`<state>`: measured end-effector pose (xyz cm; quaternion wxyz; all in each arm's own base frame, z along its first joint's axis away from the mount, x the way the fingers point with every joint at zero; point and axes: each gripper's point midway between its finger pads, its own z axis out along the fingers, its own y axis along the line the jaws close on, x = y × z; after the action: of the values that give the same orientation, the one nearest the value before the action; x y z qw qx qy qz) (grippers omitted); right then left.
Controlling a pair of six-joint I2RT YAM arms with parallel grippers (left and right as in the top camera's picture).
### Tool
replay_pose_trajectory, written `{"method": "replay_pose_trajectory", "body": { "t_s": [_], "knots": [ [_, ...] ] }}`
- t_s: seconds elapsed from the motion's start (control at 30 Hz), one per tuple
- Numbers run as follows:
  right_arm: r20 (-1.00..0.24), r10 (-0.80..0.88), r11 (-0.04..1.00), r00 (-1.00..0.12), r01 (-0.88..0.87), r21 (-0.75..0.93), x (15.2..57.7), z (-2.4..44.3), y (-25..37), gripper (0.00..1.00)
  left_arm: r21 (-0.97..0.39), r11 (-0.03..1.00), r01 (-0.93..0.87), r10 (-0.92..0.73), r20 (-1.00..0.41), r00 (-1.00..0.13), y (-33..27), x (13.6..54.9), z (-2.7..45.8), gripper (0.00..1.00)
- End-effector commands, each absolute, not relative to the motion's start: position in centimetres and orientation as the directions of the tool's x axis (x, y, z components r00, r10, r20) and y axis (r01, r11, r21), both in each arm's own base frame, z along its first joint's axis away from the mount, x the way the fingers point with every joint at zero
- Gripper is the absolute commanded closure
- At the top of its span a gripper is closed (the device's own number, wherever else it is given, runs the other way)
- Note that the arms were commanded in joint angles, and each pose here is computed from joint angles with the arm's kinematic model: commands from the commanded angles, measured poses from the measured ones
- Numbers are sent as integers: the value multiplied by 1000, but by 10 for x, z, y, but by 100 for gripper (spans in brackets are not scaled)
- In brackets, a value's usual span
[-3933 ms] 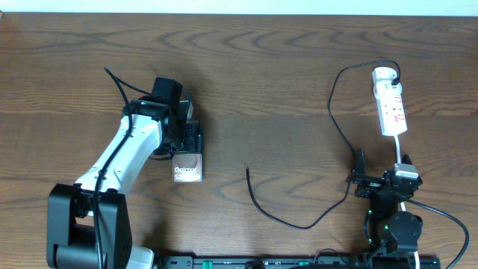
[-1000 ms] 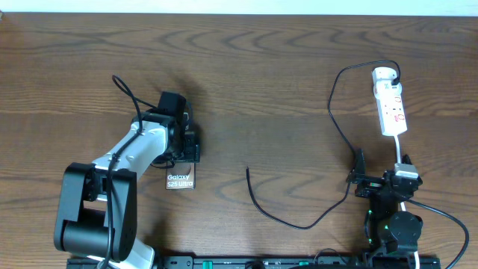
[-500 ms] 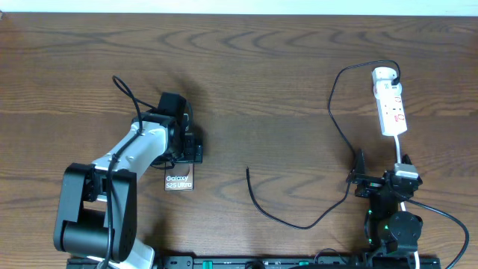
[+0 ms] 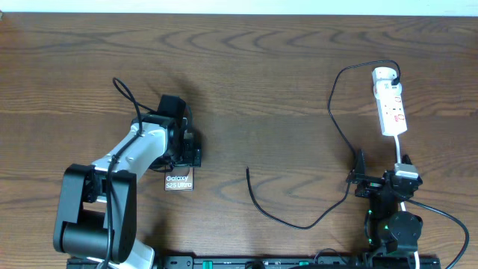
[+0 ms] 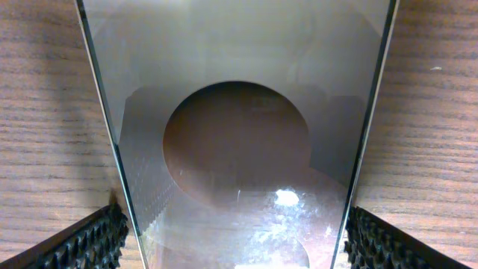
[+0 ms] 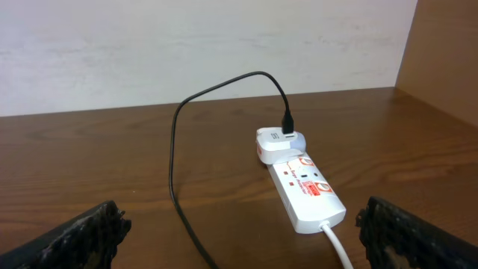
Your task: Plug charger to phone and switch on socket
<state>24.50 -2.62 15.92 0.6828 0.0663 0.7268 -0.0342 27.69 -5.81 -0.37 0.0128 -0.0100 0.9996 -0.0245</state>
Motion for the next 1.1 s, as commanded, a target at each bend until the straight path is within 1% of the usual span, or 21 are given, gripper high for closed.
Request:
{"method": "replay_pose_trajectory", "body": {
  "t_s": [0.0, 0.47, 0.63, 0.8, 1.07],
  "knots": [
    [-997, 49, 987, -58, 157, 40, 244, 159, -29, 1, -61, 998, -33, -30, 57, -998, -59, 254, -18, 8],
    [-997, 49, 987, -58, 157, 40, 244, 159, -29, 1, -48, 998, -27, -25, 41, -999, -56, 254, -23, 8],
    [-997, 49, 987, -58, 157, 40, 244, 159, -29, 1, -30, 999, -27, -27, 32, -999, -53, 256, -24, 8],
    [-997, 49, 987, -58, 157, 40, 244, 159, -29, 1, 16, 999, -30, -30, 12, -999, -45, 259, -24, 8],
    [-997, 49, 987, -58, 157, 40, 244, 159, -29, 1, 25, 999, -29, -29, 10, -1000, -44, 259, -25, 8]
  ]
}}
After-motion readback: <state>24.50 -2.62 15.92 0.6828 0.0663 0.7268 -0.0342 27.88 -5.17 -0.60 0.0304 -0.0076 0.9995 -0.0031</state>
